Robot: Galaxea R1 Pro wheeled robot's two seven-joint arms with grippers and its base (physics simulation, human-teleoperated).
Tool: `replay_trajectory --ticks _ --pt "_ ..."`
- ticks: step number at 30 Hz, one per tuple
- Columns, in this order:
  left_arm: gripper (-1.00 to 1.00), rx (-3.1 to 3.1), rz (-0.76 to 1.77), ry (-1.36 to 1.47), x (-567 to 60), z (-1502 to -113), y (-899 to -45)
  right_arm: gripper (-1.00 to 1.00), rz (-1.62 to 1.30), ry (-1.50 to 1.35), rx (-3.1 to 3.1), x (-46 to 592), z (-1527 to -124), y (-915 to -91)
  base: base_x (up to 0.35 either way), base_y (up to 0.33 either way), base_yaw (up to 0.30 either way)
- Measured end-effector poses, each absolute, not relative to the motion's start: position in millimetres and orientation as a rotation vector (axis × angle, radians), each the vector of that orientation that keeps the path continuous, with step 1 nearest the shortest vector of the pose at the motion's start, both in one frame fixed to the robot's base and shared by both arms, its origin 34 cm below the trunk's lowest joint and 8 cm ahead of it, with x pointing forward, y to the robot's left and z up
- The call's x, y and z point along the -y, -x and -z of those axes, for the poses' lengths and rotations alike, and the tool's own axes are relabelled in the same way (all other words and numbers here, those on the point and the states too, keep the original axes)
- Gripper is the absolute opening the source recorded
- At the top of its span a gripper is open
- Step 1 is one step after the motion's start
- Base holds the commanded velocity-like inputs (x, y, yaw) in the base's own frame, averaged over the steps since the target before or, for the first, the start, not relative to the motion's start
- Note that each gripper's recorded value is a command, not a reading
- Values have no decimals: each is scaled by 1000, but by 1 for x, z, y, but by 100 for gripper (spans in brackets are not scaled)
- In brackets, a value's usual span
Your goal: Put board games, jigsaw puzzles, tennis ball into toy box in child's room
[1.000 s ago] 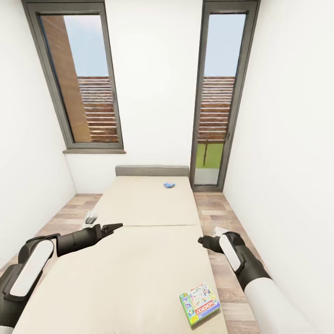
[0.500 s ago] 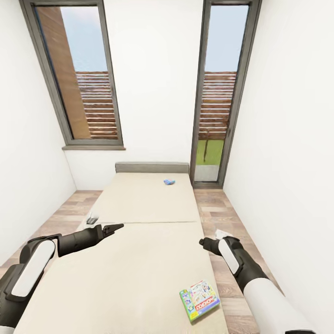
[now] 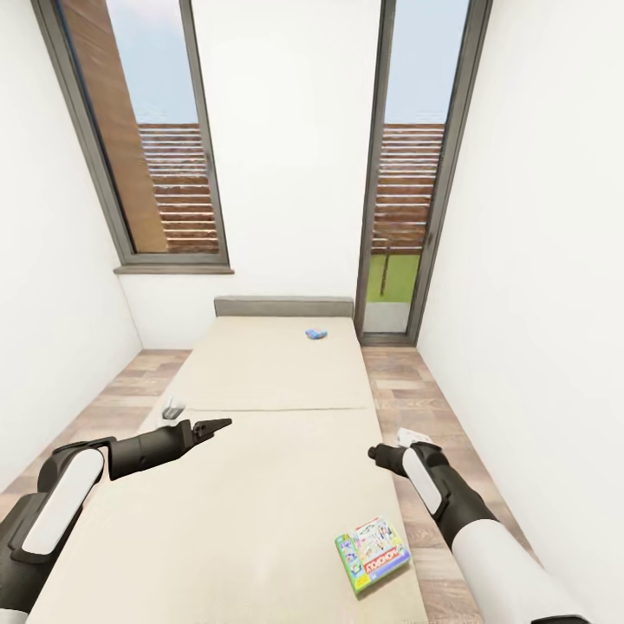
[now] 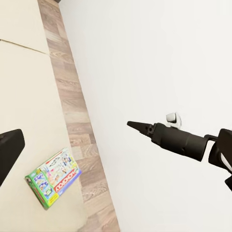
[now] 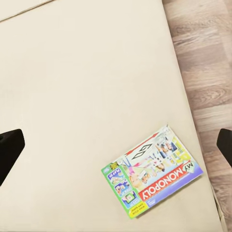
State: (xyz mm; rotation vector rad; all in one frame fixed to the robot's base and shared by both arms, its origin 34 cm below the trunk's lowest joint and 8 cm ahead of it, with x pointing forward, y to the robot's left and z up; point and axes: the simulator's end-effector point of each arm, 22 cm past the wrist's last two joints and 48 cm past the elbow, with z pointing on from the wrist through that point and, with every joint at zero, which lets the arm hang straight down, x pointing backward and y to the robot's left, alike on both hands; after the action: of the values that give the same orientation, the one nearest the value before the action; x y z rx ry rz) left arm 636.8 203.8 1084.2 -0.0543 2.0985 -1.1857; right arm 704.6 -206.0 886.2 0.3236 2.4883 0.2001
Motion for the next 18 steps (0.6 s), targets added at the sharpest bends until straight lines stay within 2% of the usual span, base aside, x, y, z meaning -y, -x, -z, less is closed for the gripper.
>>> replay_trajectory --ticks 18 --pt "100 -2123 1192 73 -203 -1069 -639 100 -192 -319 -2517 206 -869 -701 0 0 0"
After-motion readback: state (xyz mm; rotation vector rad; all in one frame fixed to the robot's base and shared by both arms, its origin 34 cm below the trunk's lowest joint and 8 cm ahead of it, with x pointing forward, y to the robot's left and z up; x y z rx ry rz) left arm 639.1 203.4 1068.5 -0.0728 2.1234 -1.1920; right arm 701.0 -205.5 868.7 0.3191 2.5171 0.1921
